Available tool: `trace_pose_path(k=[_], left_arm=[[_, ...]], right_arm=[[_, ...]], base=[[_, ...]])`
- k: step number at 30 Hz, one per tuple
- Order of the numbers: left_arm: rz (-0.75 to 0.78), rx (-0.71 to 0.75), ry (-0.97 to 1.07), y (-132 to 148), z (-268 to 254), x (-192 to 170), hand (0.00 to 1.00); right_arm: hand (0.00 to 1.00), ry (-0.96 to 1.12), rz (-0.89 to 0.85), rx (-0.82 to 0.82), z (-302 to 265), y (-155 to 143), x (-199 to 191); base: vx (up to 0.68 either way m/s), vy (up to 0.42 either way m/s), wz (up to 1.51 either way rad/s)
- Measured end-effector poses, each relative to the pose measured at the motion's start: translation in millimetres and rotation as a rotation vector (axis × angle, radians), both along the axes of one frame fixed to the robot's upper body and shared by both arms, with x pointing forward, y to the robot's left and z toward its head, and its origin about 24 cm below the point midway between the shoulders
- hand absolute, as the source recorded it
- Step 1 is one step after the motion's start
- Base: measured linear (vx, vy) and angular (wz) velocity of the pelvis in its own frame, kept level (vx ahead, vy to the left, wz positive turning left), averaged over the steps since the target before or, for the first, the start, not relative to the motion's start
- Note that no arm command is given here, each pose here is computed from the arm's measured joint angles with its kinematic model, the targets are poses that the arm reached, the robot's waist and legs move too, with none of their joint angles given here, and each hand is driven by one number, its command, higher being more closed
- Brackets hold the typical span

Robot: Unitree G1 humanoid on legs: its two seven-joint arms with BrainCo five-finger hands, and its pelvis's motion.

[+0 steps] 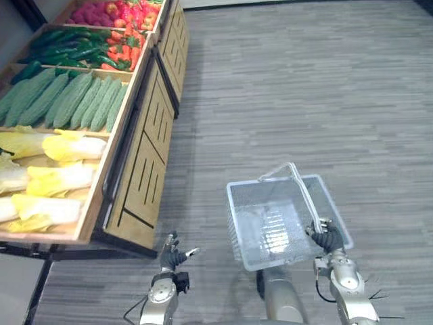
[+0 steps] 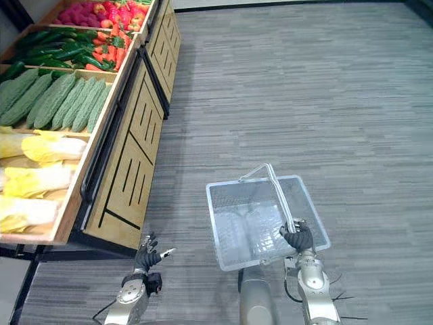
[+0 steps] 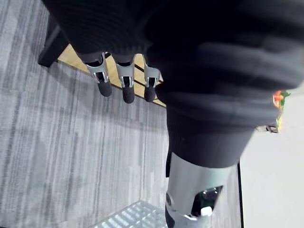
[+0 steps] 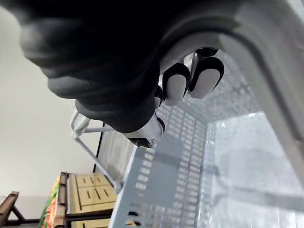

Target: Pick vegetable in the basket

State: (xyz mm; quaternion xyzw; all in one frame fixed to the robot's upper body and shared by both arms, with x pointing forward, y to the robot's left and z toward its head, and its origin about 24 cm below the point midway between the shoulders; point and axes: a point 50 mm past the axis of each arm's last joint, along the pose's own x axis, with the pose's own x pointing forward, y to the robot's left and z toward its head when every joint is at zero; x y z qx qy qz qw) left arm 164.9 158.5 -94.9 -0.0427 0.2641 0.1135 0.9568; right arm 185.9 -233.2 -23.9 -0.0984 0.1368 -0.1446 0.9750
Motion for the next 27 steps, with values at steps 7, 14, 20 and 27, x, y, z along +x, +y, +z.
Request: trace_pose_path(k=[7, 14, 20, 27], left_arm=[[0.011, -0.002, 0.037, 5.7, -5.3, -15.2, 0.00], [-0.008, 0.001, 0.057, 8.3, -7.7, -19.1, 0.00], [-0.019, 0.037, 0.081, 20.0, -9.7, -22.9, 0.00], [0.005, -0.012, -0.026, 10.7, 8.2, -11.4, 0.00]], right_arm=[[1.00, -0.099, -0.109, -0.032, 21.7, -31.8, -2.3], [1.00, 0.060, -0.182, 0.024, -14.4, -35.1, -14.9], [1.00, 0.150, -0.195, 0.056, -31.2, -27.1, -34.8], [1.00, 0.110, -0.267, 0.098, -23.8, -27.9, -56.5]], base=[[0.39, 0.027, 0.58], [0.43, 0.160, 0.71], [0.36, -0.061, 1.12], [0.28, -0.284, 1.65]])
